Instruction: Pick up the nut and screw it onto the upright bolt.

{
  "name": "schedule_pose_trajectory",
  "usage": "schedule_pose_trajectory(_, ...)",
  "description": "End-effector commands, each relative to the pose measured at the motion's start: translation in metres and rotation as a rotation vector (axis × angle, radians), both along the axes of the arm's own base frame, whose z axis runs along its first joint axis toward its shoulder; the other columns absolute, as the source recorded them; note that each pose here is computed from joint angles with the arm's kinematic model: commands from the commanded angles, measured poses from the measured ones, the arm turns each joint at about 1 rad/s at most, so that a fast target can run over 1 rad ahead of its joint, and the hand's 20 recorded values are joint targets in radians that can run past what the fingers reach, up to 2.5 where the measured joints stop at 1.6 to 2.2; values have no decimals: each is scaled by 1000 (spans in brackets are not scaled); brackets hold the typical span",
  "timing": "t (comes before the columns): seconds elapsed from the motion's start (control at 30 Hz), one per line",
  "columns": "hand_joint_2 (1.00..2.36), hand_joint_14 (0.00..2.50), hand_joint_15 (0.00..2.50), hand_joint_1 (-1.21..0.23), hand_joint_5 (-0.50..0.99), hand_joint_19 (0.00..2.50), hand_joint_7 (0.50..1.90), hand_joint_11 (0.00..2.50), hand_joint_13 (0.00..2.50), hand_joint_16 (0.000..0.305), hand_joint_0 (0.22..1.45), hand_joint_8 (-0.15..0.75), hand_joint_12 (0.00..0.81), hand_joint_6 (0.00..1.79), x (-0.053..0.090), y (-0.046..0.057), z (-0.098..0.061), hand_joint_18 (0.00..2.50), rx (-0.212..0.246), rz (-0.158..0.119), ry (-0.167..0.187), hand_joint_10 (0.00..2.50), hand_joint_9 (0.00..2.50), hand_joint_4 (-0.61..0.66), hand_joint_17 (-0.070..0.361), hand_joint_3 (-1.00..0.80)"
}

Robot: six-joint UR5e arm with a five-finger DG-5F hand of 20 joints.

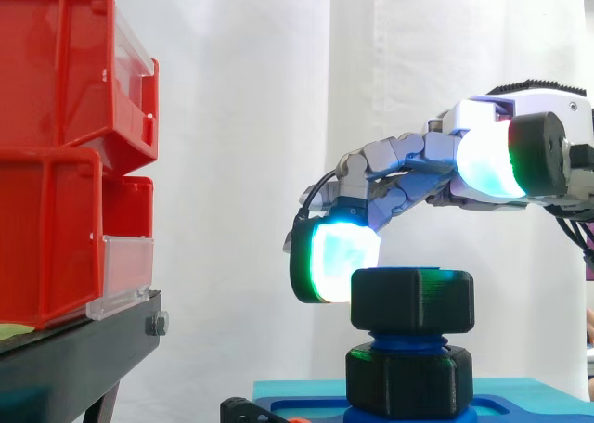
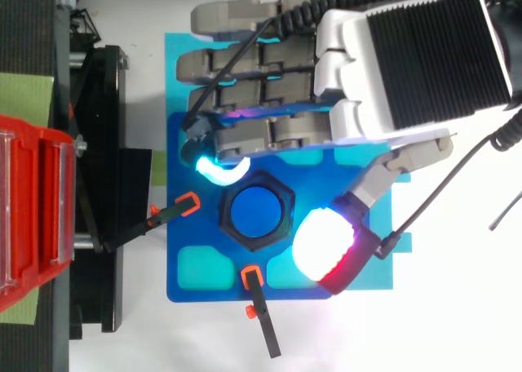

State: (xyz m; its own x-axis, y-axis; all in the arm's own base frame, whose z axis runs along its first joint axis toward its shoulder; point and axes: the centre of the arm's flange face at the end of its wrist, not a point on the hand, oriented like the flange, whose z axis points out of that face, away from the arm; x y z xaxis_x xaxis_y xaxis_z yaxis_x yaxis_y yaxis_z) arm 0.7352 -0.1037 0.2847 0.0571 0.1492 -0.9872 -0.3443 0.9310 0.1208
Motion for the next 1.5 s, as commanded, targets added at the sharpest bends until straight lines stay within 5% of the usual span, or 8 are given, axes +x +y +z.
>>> schedule_pose_trajectory(0.0,1000,0,0,-69,-37,0,1222,0,494,25,476,278,261,505,-1,-7,0,191,-3,-1,-4,0,657,247,57,-500)
schedule_pose_trajectory(0.33,1000,0,0,-84,-22,0,1272,0,523,24,481,281,254,504,-7,-32,2,223,-8,5,-12,0,700,230,54,-500)
schedule_pose_trajectory(0.5,1000,0,0,-78,-83,0,892,0,509,26,474,261,263,504,-5,-36,7,202,-9,5,-31,0,649,251,58,-500)
schedule_pose_trajectory(0.63,1000,0,0,-75,-106,0,761,0,489,27,471,254,271,503,2,-35,25,187,-12,10,-63,0,621,223,60,-500)
schedule_pose_trajectory(1.0,1000,0,0,-74,-121,0,698,0,453,29,465,244,277,502,9,-9,30,164,-9,33,-68,0,587,218,65,-500)
schedule_pose_trajectory(1.27,1000,0,0,-76,-123,0,700,0,450,29,464,243,280,502,13,19,28,162,-2,31,-46,0,582,215,66,-500)
schedule_pose_trajectory(1.47,1000,0,0,-77,-123,0,713,0,453,29,463,245,281,502,15,30,26,160,3,15,-35,0,582,220,66,-500)
